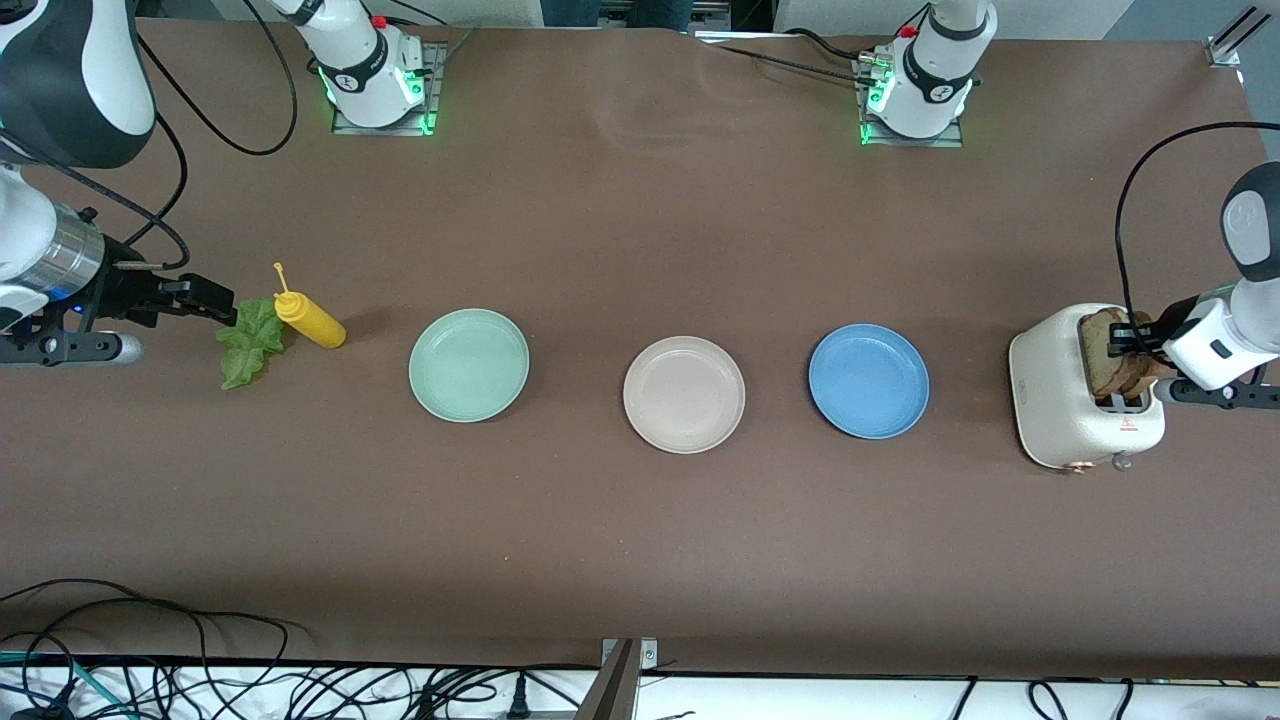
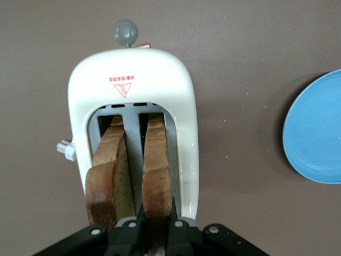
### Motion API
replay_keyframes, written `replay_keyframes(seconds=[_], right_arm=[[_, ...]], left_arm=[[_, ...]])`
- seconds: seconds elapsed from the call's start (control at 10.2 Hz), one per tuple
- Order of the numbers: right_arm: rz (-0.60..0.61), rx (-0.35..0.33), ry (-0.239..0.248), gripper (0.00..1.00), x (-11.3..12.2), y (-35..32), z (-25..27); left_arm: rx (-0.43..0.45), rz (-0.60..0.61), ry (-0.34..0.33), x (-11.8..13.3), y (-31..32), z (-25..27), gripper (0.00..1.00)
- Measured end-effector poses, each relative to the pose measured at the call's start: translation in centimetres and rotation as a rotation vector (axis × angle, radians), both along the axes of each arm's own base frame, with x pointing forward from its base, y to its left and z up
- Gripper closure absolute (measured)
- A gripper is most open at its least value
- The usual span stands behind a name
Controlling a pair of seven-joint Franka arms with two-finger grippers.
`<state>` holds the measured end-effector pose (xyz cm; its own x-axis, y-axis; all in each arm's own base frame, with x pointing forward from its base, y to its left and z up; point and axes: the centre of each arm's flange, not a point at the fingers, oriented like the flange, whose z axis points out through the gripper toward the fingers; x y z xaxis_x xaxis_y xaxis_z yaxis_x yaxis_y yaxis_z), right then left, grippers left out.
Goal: Make sandwich on beige plate with both arms
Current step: 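Lift the bread slice out and carry it to the beige plate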
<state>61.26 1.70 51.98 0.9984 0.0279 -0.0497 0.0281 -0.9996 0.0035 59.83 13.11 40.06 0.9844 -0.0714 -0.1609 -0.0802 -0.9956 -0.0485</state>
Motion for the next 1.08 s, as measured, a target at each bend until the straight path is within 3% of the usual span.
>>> replay_keyframes(seconds=[0.59, 1.08], right_arm=[[0.000, 0.001, 0.000, 0.00, 0.0, 0.0, 0.0], [0.001, 0.001, 0.000, 0.00, 0.0, 0.1, 0.0]], left_arm=[[0.034, -0.114, -0.009, 0.2, -7.2, 11.0, 0.90], [0.025, -0.303, -0.006, -0.4, -22.0, 12.8, 0.90]])
